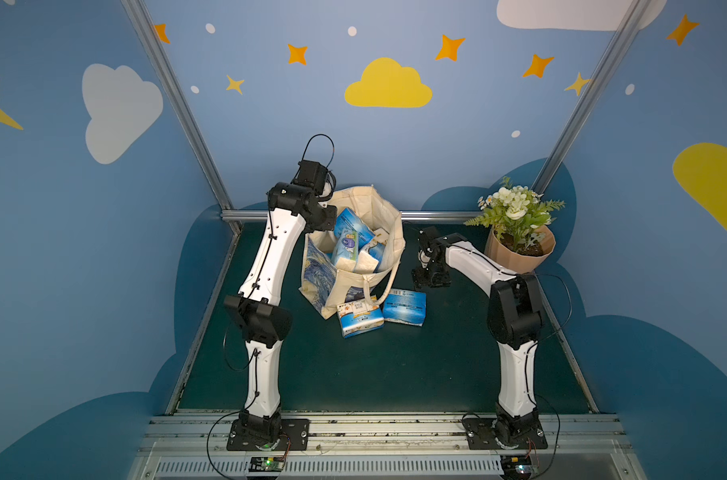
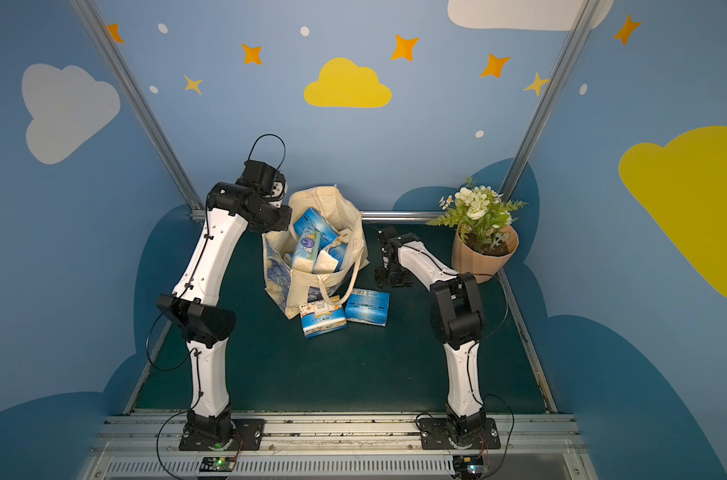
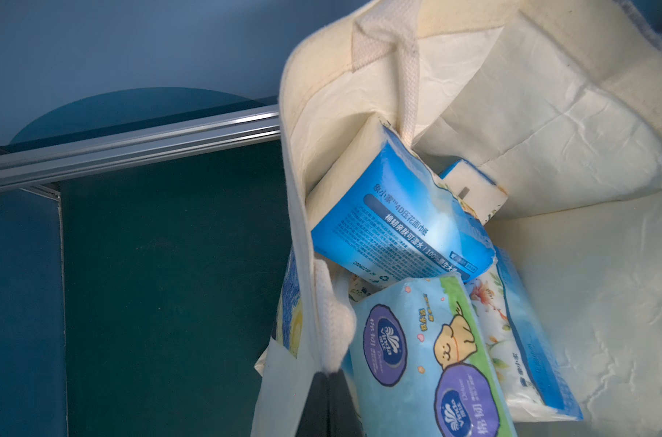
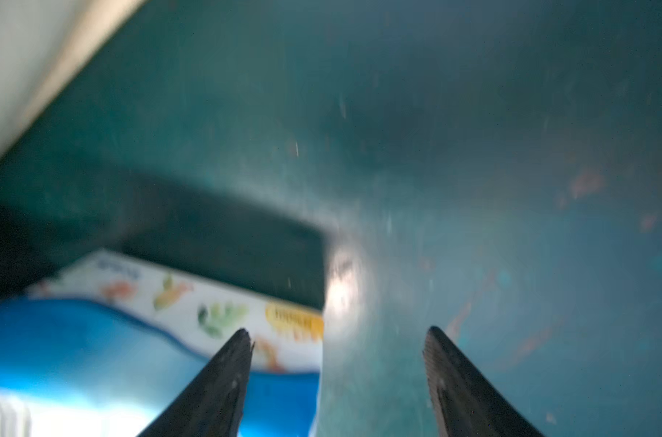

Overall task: Put tissues into the canvas bag
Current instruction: Pick up the pack of facial tissues from the center of the board.

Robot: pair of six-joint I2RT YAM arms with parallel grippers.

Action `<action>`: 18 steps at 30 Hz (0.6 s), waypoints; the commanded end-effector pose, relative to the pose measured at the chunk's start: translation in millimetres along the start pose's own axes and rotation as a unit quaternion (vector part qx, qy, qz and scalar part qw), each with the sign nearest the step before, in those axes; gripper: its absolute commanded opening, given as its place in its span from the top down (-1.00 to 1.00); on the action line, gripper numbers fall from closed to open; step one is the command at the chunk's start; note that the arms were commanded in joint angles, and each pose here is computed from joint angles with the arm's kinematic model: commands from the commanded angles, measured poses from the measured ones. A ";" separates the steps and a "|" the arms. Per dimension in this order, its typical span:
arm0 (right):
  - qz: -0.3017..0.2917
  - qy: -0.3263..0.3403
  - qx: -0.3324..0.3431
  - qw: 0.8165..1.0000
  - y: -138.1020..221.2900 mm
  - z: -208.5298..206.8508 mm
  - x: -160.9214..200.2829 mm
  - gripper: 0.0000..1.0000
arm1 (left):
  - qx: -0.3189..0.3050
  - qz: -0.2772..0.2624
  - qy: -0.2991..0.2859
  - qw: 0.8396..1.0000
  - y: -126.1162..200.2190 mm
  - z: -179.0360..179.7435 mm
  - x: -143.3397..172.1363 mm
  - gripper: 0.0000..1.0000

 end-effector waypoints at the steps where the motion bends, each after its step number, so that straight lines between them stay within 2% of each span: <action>1: 0.012 0.005 -0.005 1.000 14.5 7.4 23.5 -0.45 | -0.005 0.018 -0.008 1.000 7.5 0.8 8.4 0.90; 10: 0.009 0.028 -0.062 0.998 34.2 32.9 65.8 -0.46 | 0.002 0.021 -0.006 1.000 6.0 -1.1 8.7 0.90; 14: -0.063 0.018 -0.036 0.997 67.8 26.9 74.0 -0.56 | 0.001 0.025 -0.005 1.000 6.4 -0.8 10.0 0.88; 16: -0.105 0.027 -0.059 0.992 88.0 33.2 76.9 -0.60 | 0.002 0.024 -0.006 1.000 7.3 -1.3 10.3 0.86; 18: -0.121 0.043 -0.091 0.988 99.4 44.8 81.1 -0.64 | 0.003 0.024 -0.005 1.000 7.7 -1.9 10.2 0.80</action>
Point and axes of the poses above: each gripper's point midway between its finger pads, its own y axis back along the fingers, its own z axis along the line the jaws close on, x = y × z, the point moved 8 cm from there along y, back along the fingers, and after that the axes turned 13 degrees about y, right-handed, at the moved point
